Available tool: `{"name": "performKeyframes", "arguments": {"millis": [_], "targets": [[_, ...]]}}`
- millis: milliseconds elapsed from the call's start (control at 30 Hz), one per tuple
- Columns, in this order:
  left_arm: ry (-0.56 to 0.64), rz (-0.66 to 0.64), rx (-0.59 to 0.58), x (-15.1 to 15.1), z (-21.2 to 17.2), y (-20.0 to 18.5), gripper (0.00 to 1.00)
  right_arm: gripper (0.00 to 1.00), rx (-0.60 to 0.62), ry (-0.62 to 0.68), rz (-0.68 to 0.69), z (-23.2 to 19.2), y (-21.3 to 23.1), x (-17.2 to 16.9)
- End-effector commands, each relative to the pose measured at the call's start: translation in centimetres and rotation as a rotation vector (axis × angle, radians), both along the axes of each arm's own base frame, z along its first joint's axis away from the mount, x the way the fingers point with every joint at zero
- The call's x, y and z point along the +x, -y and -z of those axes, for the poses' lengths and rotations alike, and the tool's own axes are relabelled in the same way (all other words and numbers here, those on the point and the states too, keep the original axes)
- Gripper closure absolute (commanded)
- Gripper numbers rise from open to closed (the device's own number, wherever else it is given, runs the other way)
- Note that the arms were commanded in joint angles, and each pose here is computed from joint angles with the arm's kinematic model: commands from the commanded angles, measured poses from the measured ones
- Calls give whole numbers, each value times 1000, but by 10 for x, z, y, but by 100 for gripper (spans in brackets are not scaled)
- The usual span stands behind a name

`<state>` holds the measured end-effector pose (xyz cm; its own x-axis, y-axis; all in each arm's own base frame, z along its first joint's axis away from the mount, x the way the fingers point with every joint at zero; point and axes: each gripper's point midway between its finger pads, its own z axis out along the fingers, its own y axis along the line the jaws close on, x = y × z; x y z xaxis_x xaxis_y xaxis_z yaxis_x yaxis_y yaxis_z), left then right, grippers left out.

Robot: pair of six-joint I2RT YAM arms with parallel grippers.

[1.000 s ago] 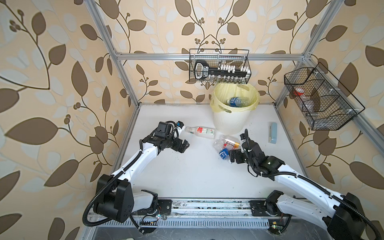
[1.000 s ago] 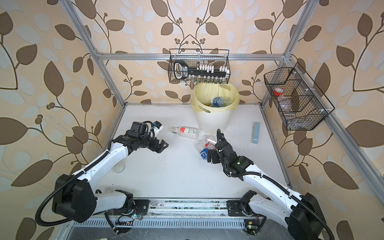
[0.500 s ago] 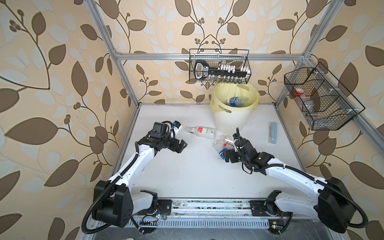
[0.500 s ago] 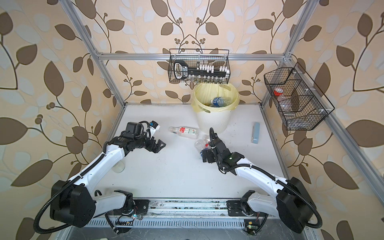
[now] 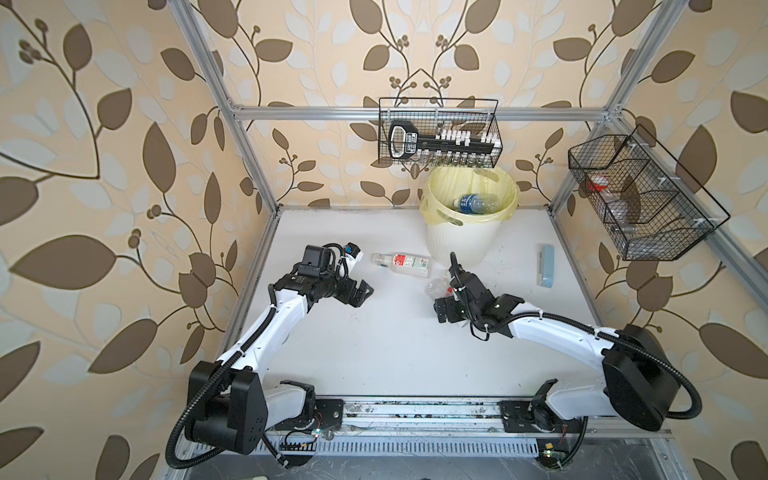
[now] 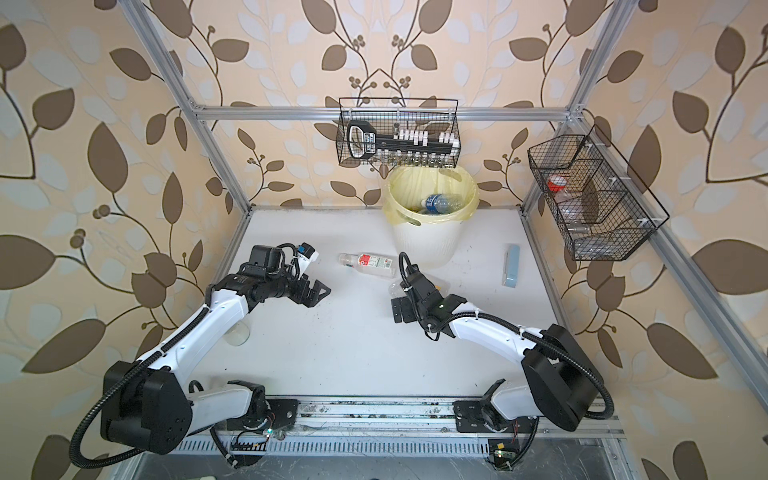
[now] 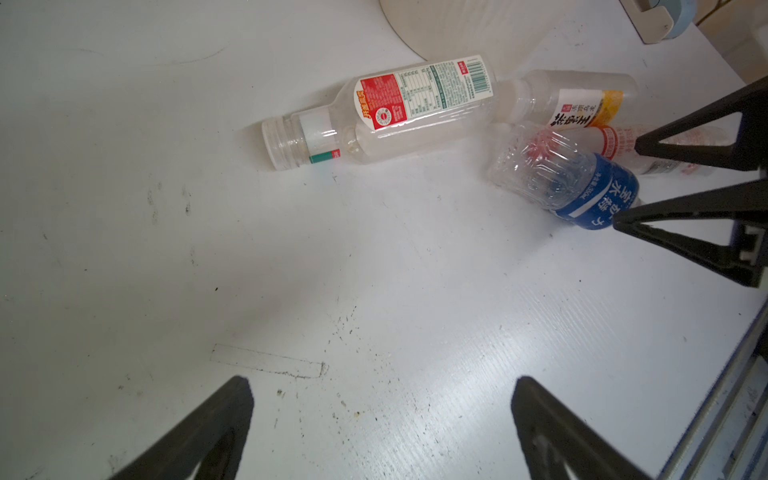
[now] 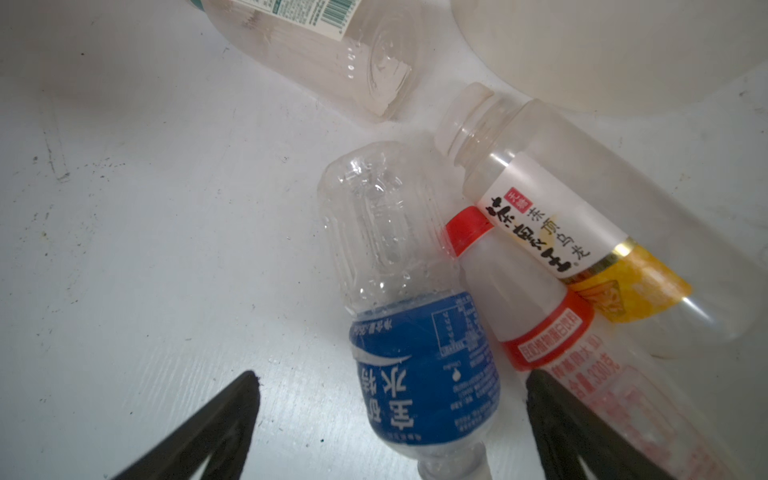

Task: Throw the plastic bottles in the bin
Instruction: 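Move right gripper across to the second blue-label water bottle in the pile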

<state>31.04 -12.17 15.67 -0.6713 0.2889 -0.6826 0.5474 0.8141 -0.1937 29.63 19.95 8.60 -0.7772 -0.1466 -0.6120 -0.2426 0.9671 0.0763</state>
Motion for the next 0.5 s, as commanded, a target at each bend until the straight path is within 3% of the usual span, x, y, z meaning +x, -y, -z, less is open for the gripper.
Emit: {"name": "performKeyframes", "arguments": {"millis": [0, 467], "targets": [[7, 22, -17, -3, 0, 1, 1, 0, -11, 0, 14, -1, -5, 5], [5, 14, -16, -1, 1, -2, 1, 8, -67, -26, -18, 18, -23, 5]]}}
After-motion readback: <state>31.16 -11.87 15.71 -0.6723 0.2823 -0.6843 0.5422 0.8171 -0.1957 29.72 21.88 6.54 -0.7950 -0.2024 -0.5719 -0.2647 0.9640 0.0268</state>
